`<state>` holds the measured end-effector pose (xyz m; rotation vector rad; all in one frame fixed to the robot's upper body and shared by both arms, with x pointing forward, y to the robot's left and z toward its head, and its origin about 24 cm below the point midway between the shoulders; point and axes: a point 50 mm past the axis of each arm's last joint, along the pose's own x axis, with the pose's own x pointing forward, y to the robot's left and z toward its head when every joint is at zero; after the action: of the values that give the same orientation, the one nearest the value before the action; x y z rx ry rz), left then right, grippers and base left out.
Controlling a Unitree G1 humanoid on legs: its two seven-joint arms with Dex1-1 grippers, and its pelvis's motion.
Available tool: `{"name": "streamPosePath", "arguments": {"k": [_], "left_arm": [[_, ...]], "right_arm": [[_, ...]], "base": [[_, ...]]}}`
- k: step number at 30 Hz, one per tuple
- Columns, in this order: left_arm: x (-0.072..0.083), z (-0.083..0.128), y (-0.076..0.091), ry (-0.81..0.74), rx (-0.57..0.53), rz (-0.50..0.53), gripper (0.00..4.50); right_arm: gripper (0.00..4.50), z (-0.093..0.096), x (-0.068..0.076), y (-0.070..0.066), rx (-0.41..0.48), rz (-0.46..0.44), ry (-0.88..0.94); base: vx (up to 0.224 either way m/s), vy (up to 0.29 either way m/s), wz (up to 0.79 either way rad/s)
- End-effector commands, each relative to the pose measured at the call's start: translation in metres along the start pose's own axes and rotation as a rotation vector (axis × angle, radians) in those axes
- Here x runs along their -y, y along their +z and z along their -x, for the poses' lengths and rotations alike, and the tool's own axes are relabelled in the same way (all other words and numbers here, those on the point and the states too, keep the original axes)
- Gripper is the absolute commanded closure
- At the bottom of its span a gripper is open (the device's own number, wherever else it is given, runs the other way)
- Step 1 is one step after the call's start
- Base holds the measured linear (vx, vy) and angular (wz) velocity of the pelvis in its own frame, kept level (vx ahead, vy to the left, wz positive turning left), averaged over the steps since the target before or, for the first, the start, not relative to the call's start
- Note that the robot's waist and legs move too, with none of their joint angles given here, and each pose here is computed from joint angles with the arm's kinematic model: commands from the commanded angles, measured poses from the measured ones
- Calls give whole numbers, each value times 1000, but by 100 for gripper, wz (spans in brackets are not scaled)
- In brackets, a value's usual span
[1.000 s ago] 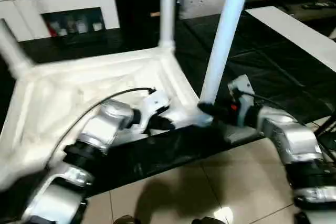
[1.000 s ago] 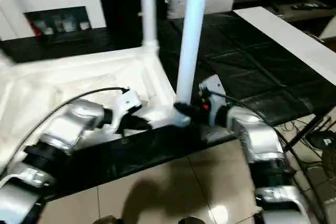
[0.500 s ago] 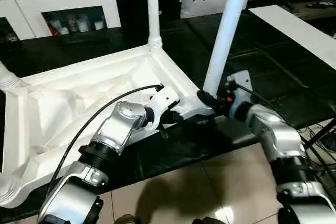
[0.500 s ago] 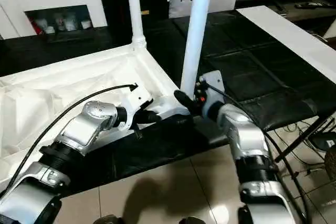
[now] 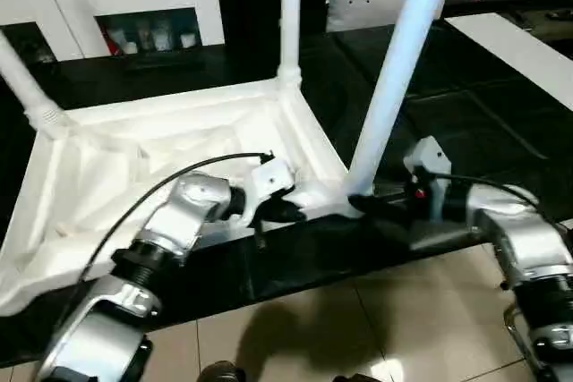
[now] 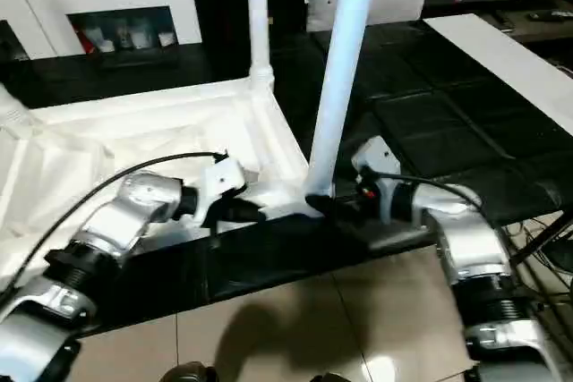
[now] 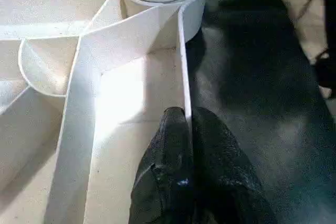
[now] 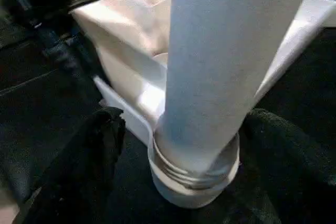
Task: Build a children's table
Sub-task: Rotate leg to tighten
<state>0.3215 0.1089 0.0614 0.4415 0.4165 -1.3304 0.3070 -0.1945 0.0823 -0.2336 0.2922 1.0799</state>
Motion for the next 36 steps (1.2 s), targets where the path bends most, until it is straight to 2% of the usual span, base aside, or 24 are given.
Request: {"name": "streamPosePath", "arguments": {"k": [1, 6, 7, 11, 12, 16, 18, 21, 23, 26, 28, 32, 36], "left_arm": [[8, 2, 6, -143, 5, -103, 450], [12, 10, 2, -251, -37, -152, 450], [12, 10, 2, -251, -37, -152, 450], [13, 13, 1, -291, -62, -177, 450], [13, 13, 1, -292, -62, -177, 450], [12, 12, 2, -296, -56, -182, 450], [12, 12, 2, -296, -55, -182, 450], [12, 12, 1, -299, -54, -182, 450], [12, 12, 0, -298, -56, -182, 450], [12, 12, 0, -297, -54, -178, 450], [12, 12, 0, -291, -48, -169, 450], [7, 7, 4, -200, -5, -90, 450], [4, -3, 11, -99, 31, 19, 450]], "right_arm": [[64, 5, -6, 5, -5, 29, 106], [64, 10, -13, 2, -32, 5, 241], [88, 10, -13, 2, -32, 5, 241], [108, 10, -15, 3, -37, -27, 301], [134, 10, -16, 3, -36, -30, 306], [145, 8, -22, 2, -27, -63, 372], [178, 8, -24, 1, -25, -68, 384], [186, 6, -26, 1, -22, -76, 400], [221, 5, -27, 0, -20, -83, 402], [230, 5, -28, -1, -21, -96, 409], [251, 5, -30, -2, -18, -108, 412], [254, 0, -36, -1, 25, -148, 386], [255, -21, -28, -1, 35, -200, 165]], "base": [[0, 0, 0], [0, 0, 0], [0, 0, 0], [0, 0, 0], [0, 0, 0], [0, 0, 0], [0, 0, 0], [0, 0, 0], [0, 0, 0], [0, 0, 0], [0, 0, 0], [0, 0, 0], [0, 0, 0]]}}
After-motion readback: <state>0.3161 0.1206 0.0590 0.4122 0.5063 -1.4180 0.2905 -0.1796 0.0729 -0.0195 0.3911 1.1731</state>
